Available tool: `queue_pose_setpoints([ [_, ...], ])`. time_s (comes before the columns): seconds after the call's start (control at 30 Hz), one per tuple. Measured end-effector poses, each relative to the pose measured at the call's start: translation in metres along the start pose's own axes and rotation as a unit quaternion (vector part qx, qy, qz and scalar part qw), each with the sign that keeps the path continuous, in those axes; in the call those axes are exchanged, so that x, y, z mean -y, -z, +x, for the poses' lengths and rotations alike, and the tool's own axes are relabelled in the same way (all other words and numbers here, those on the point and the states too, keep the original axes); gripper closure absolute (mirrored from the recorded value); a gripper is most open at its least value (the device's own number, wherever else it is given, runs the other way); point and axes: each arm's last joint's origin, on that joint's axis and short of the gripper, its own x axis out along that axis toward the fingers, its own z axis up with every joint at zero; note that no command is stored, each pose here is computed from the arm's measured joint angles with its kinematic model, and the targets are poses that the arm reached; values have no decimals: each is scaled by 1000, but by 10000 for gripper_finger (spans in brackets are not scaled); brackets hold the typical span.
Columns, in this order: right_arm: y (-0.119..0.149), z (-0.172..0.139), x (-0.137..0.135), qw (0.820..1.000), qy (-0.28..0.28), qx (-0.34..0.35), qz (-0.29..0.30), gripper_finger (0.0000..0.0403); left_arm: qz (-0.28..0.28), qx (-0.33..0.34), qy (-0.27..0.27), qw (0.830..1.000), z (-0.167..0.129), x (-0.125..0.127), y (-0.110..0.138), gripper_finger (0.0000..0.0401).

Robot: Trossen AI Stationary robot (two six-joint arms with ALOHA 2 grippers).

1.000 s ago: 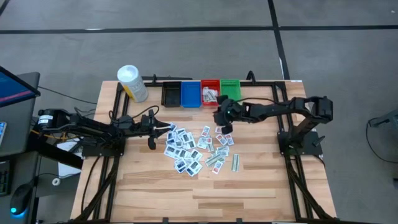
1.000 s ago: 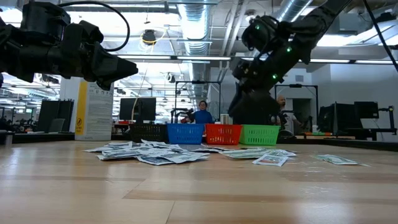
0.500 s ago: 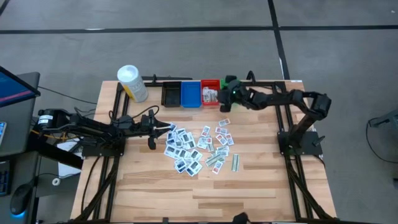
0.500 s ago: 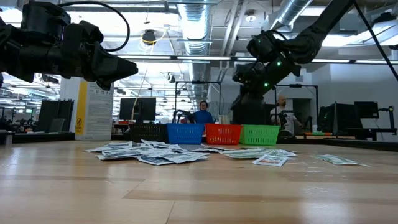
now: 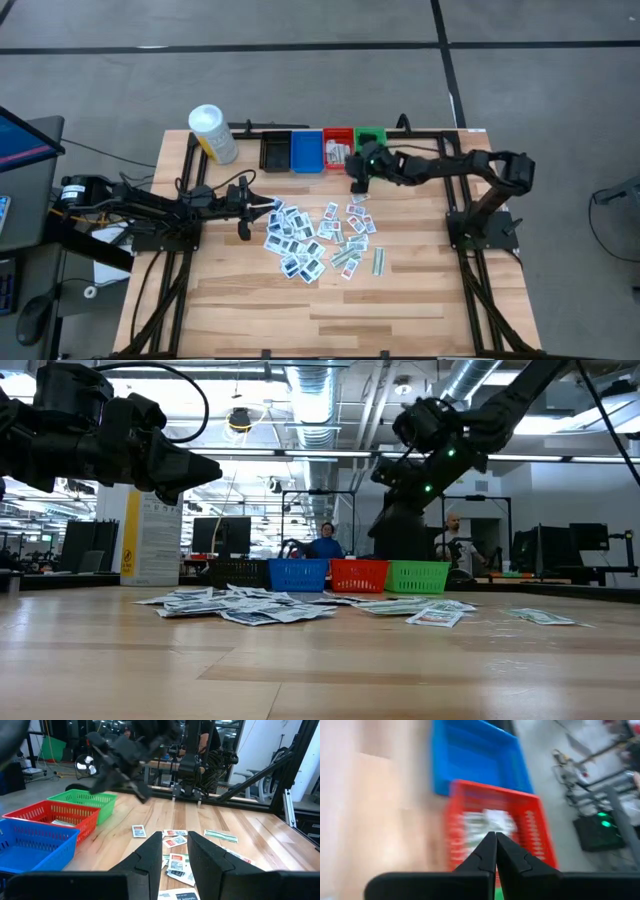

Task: Pick & Place First Aid Supplies
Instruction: Put the green bandage pack into the red bin

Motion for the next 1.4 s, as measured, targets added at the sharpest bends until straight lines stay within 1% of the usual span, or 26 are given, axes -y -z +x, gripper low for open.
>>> queue_pose_setpoints([
  [0.17,-13,-29,-33,996,-77,-19,-28,402,0,0,0,1000,0,0,0,308],
  [0.3,-17,-61,-57,986,-155,-45,-49,403,0,0,0,1000,0,0,0,308],
  [0.37,-15,-78,-69,979,-194,-43,-47,403,0,0,0,1000,0,0,0,308],
  [0.47,-7,-101,-87,973,-224,-35,-33,403,0,0,0,1000,0,0,0,308],
  [0.63,14,-129,-108,967,-251,-27,23,403,0,0,0,1000,0,0,0,308],
  [0.73,26,-136,-119,961,-265,-30,71,403,0,0,0,1000,0,0,0,308],
  [0.8,30,-137,-124,959,-266,-34,88,403,0,0,0,1000,0,0,0,308],
  [0.97,35,-133,-131,961,-249,-58,107,403,0,0,0,1000,0,0,0,308],
  [1.1,36,-128,-136,960,-248,-67,113,403,-2,0,0,1000,0,0,0,308],
  [1.33,32,-126,-137,958,-253,-50,123,402,-2,0,0,1000,0,0,0,308],
  [1.4,30,-128,-137,957,-256,-41,129,397,-2,0,0,1000,0,0,0,308],
])
